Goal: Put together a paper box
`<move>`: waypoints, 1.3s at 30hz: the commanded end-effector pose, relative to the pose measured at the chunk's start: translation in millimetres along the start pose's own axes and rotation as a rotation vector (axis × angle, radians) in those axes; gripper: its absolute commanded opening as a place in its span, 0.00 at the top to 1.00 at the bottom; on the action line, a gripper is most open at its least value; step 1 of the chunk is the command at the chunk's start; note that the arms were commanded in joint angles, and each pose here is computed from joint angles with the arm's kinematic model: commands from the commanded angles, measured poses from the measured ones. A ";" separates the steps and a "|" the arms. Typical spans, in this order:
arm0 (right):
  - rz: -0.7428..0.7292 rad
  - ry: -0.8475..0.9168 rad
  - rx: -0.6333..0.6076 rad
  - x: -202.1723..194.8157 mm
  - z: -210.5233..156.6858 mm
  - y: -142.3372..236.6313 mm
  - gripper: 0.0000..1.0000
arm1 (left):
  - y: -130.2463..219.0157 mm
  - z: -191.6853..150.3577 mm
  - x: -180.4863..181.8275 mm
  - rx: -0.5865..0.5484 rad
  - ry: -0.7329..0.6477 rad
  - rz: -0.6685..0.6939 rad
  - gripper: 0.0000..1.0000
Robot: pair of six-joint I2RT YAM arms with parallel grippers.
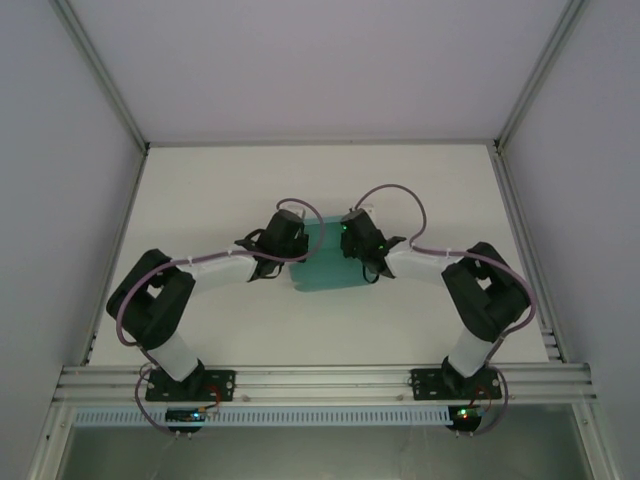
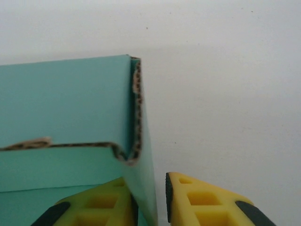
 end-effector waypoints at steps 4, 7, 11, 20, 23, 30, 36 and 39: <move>0.093 -0.027 -0.045 -11.4 11.0 -3.2 0.69 | 1.3 -6.1 -9.4 0.052 -0.040 -0.046 1.00; 0.119 -0.023 -0.039 -10.7 10.2 -7.3 0.65 | -0.8 -7.8 -9.0 0.061 -0.043 -0.046 1.00; 0.136 -0.028 -0.047 -10.5 11.6 -9.3 0.78 | -2.1 -8.5 -8.2 0.067 -0.046 -0.032 1.00; -0.203 0.008 0.007 -39.9 4.9 -9.0 0.95 | 0.5 -0.9 -2.8 0.033 -0.024 0.059 1.00; -0.413 -0.008 0.080 -54.6 -7.6 4.3 0.94 | -0.5 4.2 7.4 0.015 -0.014 0.163 1.00; -0.651 -0.021 0.094 -83.9 -19.5 13.6 0.91 | 6.0 11.1 42.1 -0.076 0.105 0.444 1.00; -0.720 -0.094 0.091 -102.4 -27.8 17.8 0.88 | 7.7 9.0 48.8 -0.080 0.159 0.446 1.00; -0.723 -0.105 0.095 -105.6 -31.1 16.3 0.87 | 6.9 8.6 44.8 -0.063 0.150 0.411 1.00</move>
Point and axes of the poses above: each hand's point on the last joint's axis, 136 mm out from that joint toward the fingers, its own y axis back along the fingers, its own x axis along the line the jaws close on, z = x × y, the point moved 5 cm from there along y, back along the fingers, and after that the axes turned 14 degrees about y, right-handed, at the moved point
